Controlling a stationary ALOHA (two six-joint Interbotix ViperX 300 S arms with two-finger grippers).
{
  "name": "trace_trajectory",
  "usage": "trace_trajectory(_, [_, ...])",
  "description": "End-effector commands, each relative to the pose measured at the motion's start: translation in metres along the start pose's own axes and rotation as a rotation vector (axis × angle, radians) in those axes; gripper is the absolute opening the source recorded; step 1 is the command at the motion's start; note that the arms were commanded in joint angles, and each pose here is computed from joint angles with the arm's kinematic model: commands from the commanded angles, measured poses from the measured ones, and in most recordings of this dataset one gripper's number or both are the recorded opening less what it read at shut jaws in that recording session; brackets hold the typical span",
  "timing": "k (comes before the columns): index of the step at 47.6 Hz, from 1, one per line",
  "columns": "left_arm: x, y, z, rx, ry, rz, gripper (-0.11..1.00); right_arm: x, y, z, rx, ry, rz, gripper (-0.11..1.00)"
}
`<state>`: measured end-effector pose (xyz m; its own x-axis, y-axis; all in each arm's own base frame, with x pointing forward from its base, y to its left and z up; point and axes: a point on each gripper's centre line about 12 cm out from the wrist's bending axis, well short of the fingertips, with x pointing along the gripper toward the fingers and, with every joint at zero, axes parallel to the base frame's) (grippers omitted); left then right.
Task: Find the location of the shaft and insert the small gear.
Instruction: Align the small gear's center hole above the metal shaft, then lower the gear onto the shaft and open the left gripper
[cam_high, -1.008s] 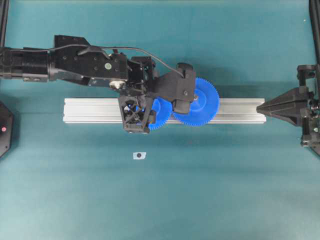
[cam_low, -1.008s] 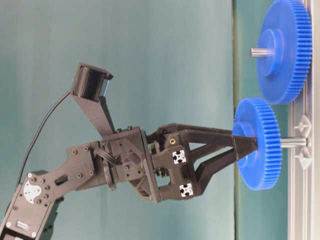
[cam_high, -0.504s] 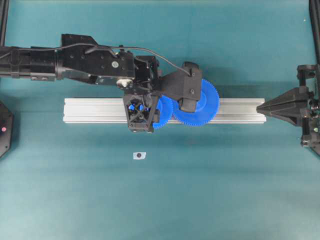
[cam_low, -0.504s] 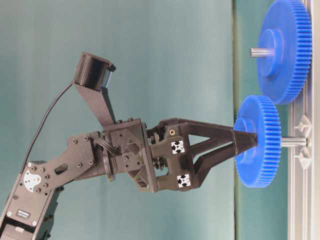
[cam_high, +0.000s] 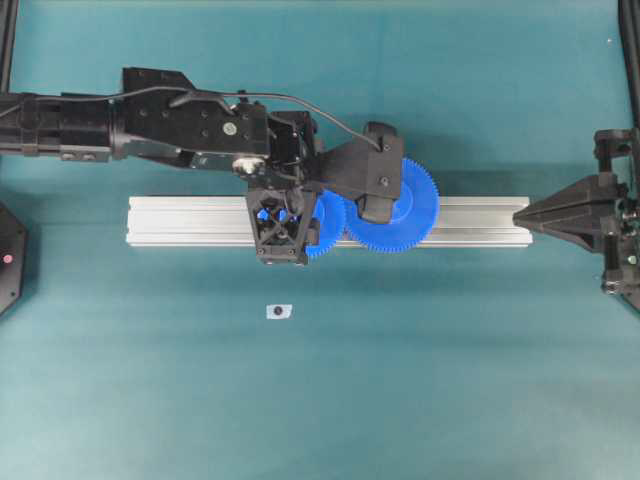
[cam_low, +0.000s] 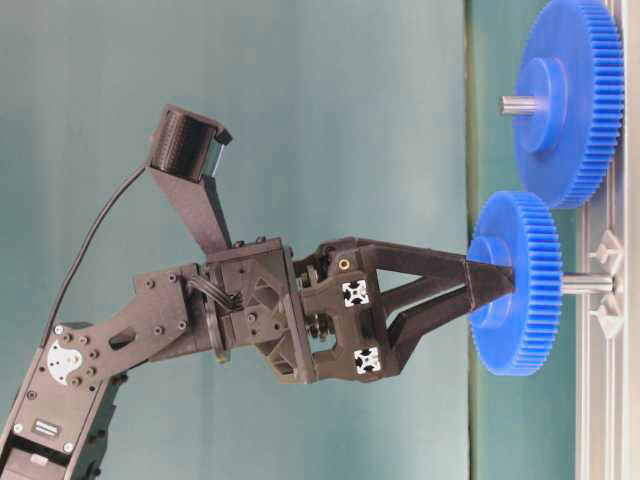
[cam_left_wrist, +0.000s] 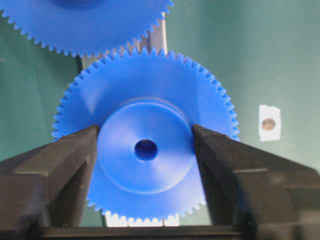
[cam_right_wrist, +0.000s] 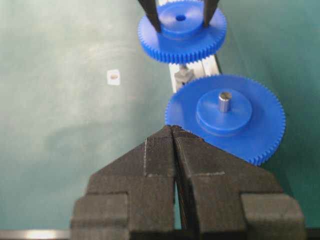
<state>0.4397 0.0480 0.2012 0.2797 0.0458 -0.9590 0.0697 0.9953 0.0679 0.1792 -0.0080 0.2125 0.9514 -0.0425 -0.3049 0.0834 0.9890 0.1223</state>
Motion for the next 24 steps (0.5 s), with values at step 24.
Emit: trace_trajectory(24, [-0.018, 0.011, 0.001, -0.016, -0.032, 0.018, 0.7, 0.001, 0.0, 0.005, 0.015, -0.013, -0.001, 0.01])
